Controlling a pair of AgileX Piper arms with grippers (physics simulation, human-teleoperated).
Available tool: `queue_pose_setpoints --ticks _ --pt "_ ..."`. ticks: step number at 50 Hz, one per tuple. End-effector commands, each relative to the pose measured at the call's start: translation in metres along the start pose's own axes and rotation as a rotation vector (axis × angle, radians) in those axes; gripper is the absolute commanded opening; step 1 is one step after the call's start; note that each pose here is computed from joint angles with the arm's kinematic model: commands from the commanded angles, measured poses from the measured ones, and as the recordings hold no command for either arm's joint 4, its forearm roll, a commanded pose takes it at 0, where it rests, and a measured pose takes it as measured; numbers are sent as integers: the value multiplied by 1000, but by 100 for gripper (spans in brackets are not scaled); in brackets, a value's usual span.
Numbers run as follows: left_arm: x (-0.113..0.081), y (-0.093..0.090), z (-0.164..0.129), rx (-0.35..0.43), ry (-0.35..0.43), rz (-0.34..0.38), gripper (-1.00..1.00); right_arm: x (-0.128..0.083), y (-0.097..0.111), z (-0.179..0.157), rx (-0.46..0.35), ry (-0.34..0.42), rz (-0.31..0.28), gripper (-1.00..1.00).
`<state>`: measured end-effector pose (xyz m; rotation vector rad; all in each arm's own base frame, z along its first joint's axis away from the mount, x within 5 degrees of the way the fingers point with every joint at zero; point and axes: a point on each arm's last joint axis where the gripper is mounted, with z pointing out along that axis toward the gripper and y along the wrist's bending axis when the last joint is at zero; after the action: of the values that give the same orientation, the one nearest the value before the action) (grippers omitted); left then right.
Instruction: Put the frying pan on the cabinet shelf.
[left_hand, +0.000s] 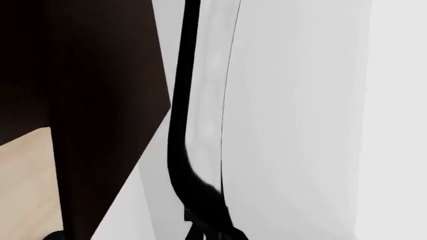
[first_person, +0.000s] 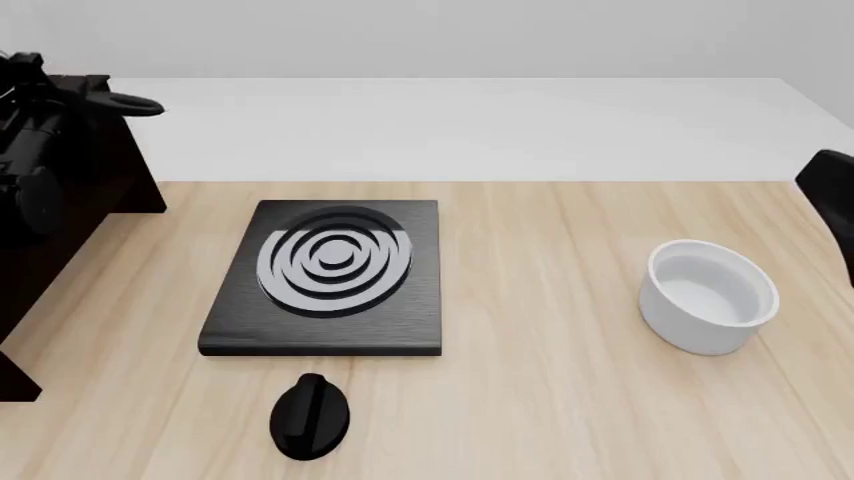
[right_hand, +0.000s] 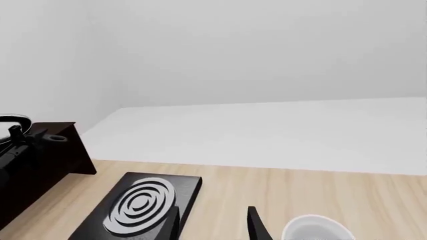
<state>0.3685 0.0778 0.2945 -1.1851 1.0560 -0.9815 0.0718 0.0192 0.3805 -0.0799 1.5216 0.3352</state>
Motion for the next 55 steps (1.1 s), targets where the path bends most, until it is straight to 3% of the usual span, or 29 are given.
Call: queue_pose_setpoints --ticks 1,3,10,38,50,51,55 --pt "-6 0 8 37 -4 27 -100 2 -1 1 7 5 3 100" --pt "-9 -3 8 41 -12 49 -100 2 -1 1 7 5 2 100" --pt "-16 17 12 19 -30 15 -100 6 -2 2 13 9 6 100" --pt "-29 66 17 -37 -70 -28 -100 12 -3 3 17 23 12 100" --pt "-31 72 14 -46 -76 -31 -100 12 -3 1 20 22 12 100" --pt "-31 68 14 -40 -76 -25 100 12 -3 1 19 22 13 100" --pt "-33 66 14 -37 -81 -23 100 17 -4 1 21 26 19 100"
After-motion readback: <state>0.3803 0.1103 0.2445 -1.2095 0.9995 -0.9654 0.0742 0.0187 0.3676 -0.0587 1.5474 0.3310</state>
